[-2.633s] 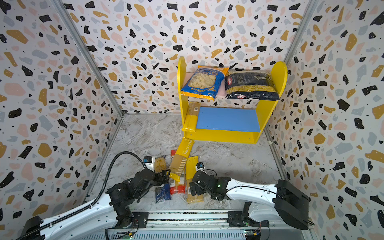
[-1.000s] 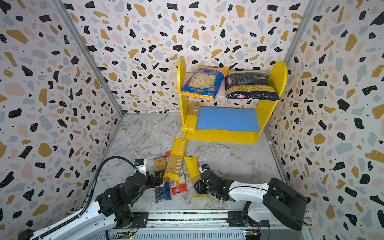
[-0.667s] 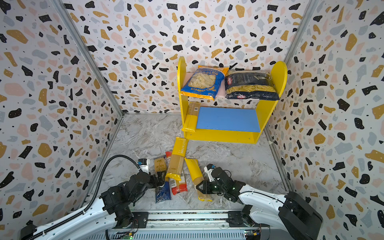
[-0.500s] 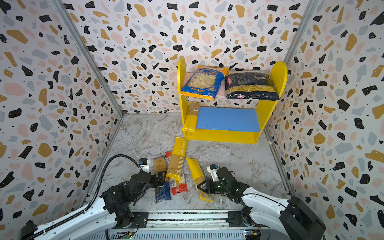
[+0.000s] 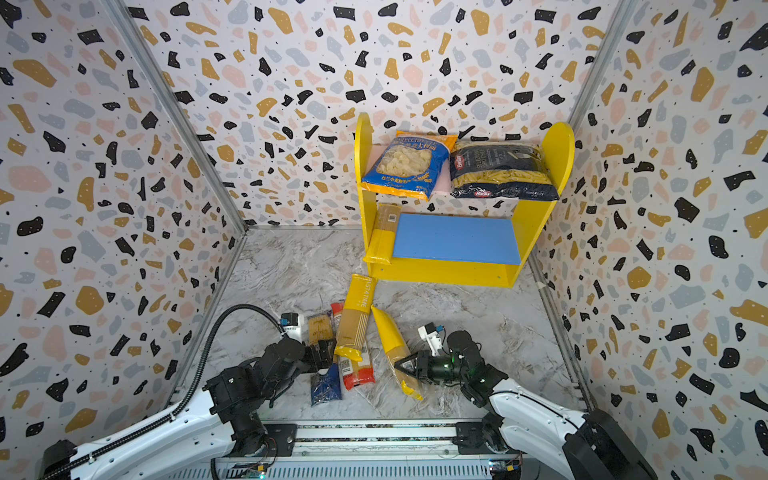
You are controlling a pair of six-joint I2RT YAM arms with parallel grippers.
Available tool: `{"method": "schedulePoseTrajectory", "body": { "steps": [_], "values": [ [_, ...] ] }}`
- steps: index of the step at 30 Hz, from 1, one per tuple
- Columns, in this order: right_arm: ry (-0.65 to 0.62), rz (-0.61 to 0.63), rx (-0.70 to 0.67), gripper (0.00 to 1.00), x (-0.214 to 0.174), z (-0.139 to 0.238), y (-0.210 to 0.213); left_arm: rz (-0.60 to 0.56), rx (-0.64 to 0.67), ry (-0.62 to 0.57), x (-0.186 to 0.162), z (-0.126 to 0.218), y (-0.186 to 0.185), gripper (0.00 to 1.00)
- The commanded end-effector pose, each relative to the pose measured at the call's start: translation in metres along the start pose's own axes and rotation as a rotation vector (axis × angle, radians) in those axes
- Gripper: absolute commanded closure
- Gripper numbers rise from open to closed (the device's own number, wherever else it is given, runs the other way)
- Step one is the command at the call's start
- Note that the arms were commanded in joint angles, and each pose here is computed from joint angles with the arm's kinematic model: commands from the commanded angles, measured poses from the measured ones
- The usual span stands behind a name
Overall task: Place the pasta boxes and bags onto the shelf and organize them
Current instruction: 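Lift the spaghetti pack upright off the table with the right gripper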
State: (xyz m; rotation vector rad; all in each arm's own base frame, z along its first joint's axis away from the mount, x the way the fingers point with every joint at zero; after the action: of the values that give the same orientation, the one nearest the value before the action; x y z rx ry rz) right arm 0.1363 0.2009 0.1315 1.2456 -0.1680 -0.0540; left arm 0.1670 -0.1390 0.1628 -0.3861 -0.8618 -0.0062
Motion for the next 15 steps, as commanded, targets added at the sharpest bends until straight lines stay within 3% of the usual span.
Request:
{"method": "schedulePoseTrajectory", "body": {
  "steps": [1, 15],
  "values": [
    [-0.042, 0.178, 0.205, 0.89, 0.014, 0.013, 0.060, 0.011, -0.037, -0.039, 0.017, 0.005, -0.012, 0.00],
    [-0.142, 0.255, 0.219, 0.89, 0.041, 0.044, 0.097, -0.015, -0.048, -0.039, 0.029, 0.004, -0.025, 0.00]
  ]
}}
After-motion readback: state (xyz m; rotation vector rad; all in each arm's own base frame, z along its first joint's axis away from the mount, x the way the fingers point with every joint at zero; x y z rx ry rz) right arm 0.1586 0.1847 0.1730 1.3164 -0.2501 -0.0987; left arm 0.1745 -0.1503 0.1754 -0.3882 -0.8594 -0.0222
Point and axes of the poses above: each gripper's point midway between its finger pads, its own z axis back along the fingers, its own y axis along the line the jaws close on, x = y × z, the point moved 5 cm from there along z, back along the fingers, and after that the axes turned 5 degrees about -z, right-handed, at the moved point
